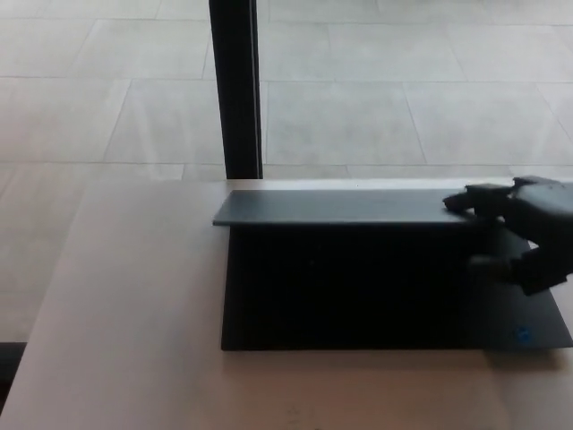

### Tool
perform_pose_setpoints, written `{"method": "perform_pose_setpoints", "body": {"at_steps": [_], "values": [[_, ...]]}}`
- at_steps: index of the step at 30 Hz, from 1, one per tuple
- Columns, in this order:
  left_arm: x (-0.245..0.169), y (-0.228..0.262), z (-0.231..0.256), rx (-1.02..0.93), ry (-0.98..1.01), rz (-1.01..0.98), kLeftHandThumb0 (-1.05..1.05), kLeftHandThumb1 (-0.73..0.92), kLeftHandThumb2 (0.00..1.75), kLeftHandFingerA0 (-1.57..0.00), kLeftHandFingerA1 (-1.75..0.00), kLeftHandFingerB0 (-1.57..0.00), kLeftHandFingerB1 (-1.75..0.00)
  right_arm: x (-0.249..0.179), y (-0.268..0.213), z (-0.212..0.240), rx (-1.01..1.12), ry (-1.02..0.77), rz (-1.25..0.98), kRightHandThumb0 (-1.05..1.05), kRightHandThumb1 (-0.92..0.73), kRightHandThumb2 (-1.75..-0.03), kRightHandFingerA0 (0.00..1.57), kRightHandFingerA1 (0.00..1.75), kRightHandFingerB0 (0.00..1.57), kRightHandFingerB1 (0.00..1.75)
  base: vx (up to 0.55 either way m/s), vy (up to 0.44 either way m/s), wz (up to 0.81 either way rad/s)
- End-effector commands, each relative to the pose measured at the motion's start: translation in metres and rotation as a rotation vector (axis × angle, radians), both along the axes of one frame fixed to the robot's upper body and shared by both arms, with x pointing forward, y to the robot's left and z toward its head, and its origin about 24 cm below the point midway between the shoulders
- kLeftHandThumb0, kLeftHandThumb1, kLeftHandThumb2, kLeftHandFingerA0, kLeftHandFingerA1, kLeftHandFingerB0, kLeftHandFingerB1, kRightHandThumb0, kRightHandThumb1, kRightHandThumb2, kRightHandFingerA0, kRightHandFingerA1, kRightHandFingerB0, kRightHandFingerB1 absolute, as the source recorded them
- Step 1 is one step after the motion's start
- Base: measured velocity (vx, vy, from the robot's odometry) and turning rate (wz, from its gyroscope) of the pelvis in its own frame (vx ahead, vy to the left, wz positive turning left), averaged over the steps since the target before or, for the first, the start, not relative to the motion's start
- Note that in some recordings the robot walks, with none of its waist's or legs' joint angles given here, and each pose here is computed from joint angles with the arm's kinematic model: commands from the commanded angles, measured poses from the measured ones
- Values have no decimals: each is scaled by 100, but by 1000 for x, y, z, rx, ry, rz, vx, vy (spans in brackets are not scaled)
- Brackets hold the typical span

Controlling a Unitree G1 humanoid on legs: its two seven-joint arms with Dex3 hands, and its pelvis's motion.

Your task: The robot uses its right hand to push down on the lid of a laptop kept in the middle of the desk to close it

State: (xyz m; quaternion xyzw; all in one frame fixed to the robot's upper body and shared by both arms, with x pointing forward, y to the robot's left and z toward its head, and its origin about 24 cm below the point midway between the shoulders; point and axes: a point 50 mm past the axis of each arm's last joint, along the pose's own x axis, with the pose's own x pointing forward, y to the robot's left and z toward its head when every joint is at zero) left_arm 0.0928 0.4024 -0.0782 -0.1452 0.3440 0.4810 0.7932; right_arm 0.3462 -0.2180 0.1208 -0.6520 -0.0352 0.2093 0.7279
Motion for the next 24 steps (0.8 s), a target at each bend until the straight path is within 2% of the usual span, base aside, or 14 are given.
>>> {"method": "perform_pose_setpoints", "body": {"at_steps": [1,6,7,9,10,12,13,15,16,17,19,21,22,24], "values": [[-3,15,12,42,-6,41,-85,92,72,-56,-65,-47,-48,-48,-40,-59,-197,149,-32,-81,-92,-69,39,55,36,35,0,0,0],[-4,15,12,42,-3,28,-85,92,72,-55,-66,-45,-47,-72,-52,-85,-207,191,-102,-82,-92,-74,38,56,34,35,0,0,0],[-4,15,12,38,-12,33,-79,73,115,-52,-70,-41,-57,-77,-55,-92,-208,216,-126,-90,-82,-89,33,56,28,39,0,0,0],[-3,15,12,38,-13,33,-79,73,115,-53,-70,-41,-58,-83,-57,-100,-226,256,-149,-90,-81,-89,34,57,29,39,0,0,0],[-4,15,12,40,-14,36,-80,73,115,-54,-71,-42,-58,-84,-57,-106,-249,271,-154,-84,-92,-74,38,61,35,36,0,0,0],[-3,15,13,43,-14,18,-81,74,116,-53,-71,-40,-58,-86,-57,-109,-259,270,-155,-85,-92,-75,39,63,36,38,0,0,0],[-3,15,13,43,-11,22,-86,92,72,-56,-67,-46,-47,-87,-57,-111,-255,274,-158,-86,-92,-76,37,60,36,38,0,0,0],[-2,15,13,38,-17,26,-86,92,72,-57,-67,-46,-47,-89,-58,-117,-258,283,-169,-87,-92,-76,40,68,35,38,0,0,0],[-3,16,13,33,-20,29,-80,74,116,-53,-70,-40,-57,-88,-58,-118,-260,297,-171,-85,-92,-75,40,65,35,38,0,0,0],[-2,16,13,31,-20,37,-80,74,116,-55,-72,-41,-57,-88,-59,-119,-254,299,-177,-86,-92,-75,40,64,35,38,0,0,0],[-3,16,13,30,-23,36,-80,74,116,-54,-72,-40,-57,-86,-59,-118,-250,300,-181,-87,-92,-76,40,73,32,37,0,0,0],[-2,16,13,31,-27,40,-81,74,116,-54,-71,-40,-57,-82,-59,-114,-229,299,-192,-85,-92,-75,35,64,32,39,0,0,0],[-2,16,13,32,-29,41,-87,92,73,-54,-71,-45,-47,-81,-60,-112,-227,297,-188,-84,-92,-76,34,63,33,38,0,0,0],[-2,16,13,38,-19,42,-85,92,71,-56,-66,-47,-47,-78,-60,-108,-207,290,-198,-82,-92,-74,36,63,33,38,0,0,0]]}}
